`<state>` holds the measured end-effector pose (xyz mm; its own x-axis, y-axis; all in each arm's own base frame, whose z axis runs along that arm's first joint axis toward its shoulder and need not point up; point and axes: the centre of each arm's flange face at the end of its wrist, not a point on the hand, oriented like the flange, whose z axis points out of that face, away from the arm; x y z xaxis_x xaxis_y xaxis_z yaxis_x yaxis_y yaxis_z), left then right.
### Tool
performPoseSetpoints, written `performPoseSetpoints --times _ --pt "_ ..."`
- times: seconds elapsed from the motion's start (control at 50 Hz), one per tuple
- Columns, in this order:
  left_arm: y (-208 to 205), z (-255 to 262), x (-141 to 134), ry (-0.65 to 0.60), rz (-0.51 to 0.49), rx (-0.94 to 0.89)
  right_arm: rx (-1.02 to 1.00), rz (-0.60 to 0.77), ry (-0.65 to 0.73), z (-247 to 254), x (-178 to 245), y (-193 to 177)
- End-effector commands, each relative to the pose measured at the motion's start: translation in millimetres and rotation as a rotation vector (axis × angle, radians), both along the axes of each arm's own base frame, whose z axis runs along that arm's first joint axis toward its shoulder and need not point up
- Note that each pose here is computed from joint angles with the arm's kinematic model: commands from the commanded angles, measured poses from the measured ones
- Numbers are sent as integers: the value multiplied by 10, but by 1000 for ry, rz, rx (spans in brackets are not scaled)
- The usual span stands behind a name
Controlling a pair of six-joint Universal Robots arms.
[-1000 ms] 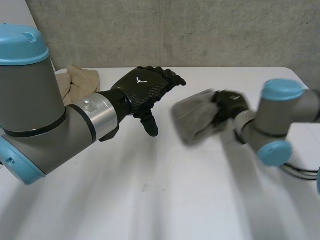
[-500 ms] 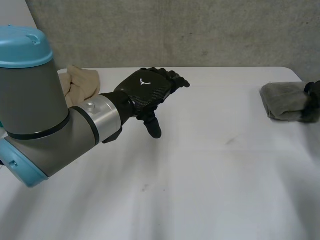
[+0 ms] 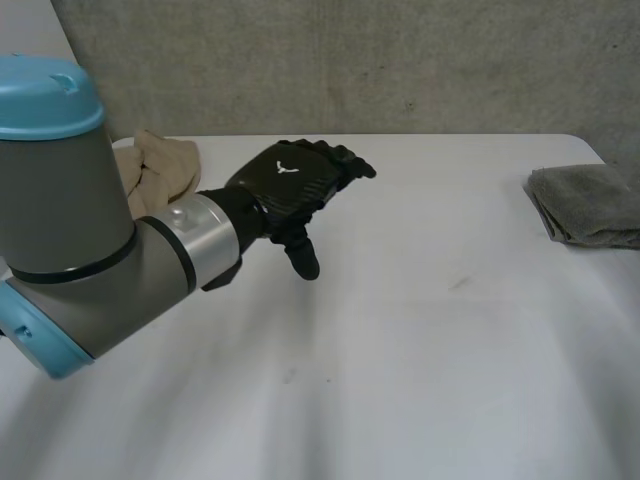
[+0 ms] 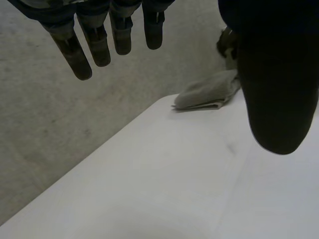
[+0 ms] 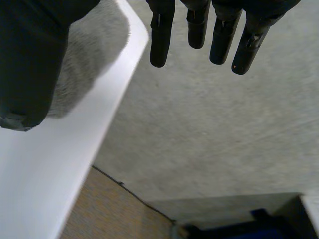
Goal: Fold the laundry.
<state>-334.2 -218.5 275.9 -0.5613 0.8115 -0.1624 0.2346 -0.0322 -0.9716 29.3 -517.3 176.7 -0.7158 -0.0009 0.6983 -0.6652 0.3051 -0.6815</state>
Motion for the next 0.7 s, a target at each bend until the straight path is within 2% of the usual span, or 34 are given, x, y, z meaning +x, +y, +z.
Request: performPoseSetpoints --times 0.02,0.14,0.2,0.3,0.34,0.42,0.54,0.7 --pt "-402 135 334 18 169 -54 -181 74 32 838 589 232" --pt "-846 320 659 62 323 -215 -261 322 -94 1123 1372 610" --pt "-1090 318 862 43 396 -279 -253 461 -153 1222 1767 990" --pt "-1748 -79 1580 -123 583 -303 -181 630 -185 1054 2307 1609" --pt "-1880 -233 1729 -184 608 -301 -124 680 -193 841 2455 1835" --pt "-2118 -670 1877 -307 605 -272 -66 727 -190 597 2558 2115" --pt "-2315 -1261 1988 -441 564 -238 4 729 -190 362 2512 2288" --pt "-2400 -1504 1954 -429 531 -216 78 721 -191 147 2425 2375"
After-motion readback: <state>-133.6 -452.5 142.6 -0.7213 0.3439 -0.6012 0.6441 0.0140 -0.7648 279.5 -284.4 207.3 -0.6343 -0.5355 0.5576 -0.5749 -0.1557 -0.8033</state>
